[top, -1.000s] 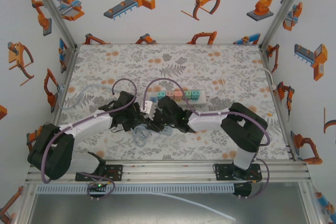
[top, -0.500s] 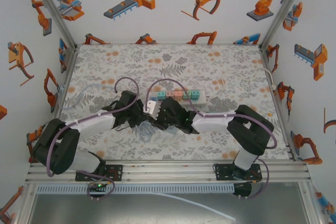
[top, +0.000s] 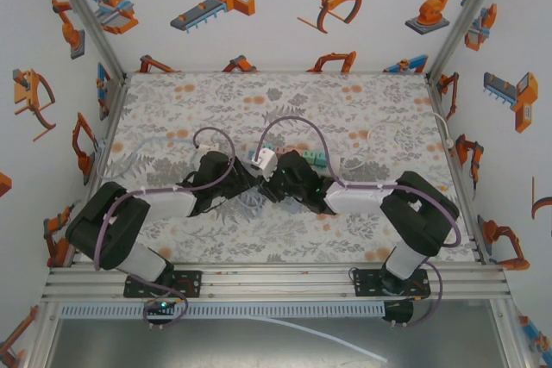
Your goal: Pull the plug off the socket
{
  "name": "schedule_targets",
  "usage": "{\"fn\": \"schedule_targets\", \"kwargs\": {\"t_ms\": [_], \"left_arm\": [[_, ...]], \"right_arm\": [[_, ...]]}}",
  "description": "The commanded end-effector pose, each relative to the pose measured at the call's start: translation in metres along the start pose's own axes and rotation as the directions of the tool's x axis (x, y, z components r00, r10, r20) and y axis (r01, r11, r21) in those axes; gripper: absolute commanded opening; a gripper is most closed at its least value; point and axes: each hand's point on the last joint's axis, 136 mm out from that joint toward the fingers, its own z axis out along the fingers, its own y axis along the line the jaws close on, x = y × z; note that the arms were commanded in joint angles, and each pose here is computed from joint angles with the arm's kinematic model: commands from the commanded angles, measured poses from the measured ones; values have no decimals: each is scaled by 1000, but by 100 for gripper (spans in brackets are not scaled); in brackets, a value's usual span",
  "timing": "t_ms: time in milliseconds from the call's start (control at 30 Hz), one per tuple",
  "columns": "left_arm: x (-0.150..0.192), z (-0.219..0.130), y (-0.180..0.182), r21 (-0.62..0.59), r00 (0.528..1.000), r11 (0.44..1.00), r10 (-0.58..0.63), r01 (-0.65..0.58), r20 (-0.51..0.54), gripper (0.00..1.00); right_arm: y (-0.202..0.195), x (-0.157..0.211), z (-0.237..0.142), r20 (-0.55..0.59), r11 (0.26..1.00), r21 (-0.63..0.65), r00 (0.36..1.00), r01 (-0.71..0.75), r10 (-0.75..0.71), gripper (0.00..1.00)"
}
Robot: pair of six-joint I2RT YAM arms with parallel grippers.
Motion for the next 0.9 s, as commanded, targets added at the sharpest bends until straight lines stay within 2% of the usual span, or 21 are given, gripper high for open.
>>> {"fn": "schedule_targets", "kwargs": {"t_ms": [0,133,233,267,367,400,533,633,700,833,867], "left_arm": [[140,-54,195,-590,870,763,-73,-266,-487,51],[142,-52,197,-590,867,762,-77,-267,-492,51],[141,-56,201,-610,869,743,-78,-276,-488,51],[141,-56,201,-612,870,742,-79,-275,-486,51],[141,-53,199,-601,866,748,-72,-281,-495,50],[140,-53,198,-596,867,752,-68,-281,-494,50],[136,-58,191,-584,873,764,-58,-274,-485,50],[125,-63,171,-551,890,799,-45,-240,-454,52],[110,-71,153,-534,904,814,-26,-228,-426,55],[63,-104,117,-526,947,822,46,-217,-318,67],[53,-110,108,-513,954,832,63,-213,-294,70]], "right_arm": [[21,-118,-36,361,994,-110,931,-21,60,0],[22,-103,-36,322,995,-103,946,-10,43,0],[15,-114,-50,359,999,-49,933,4,14,0],[15,-110,-50,330,999,-29,944,44,-32,0],[29,-72,-29,105,975,2,970,221,-220,0],[29,-62,-26,92,978,-1,974,207,-206,0],[28,-56,-34,186,996,-7,979,89,-86,0],[33,-32,-24,131,997,-44,990,60,-54,0],[33,-20,-20,137,998,-45,990,33,-27,0],[37,-11,-15,124,997,-74,992,9,1,0],[38,-10,-13,119,997,-77,993,3,6,7]]}}
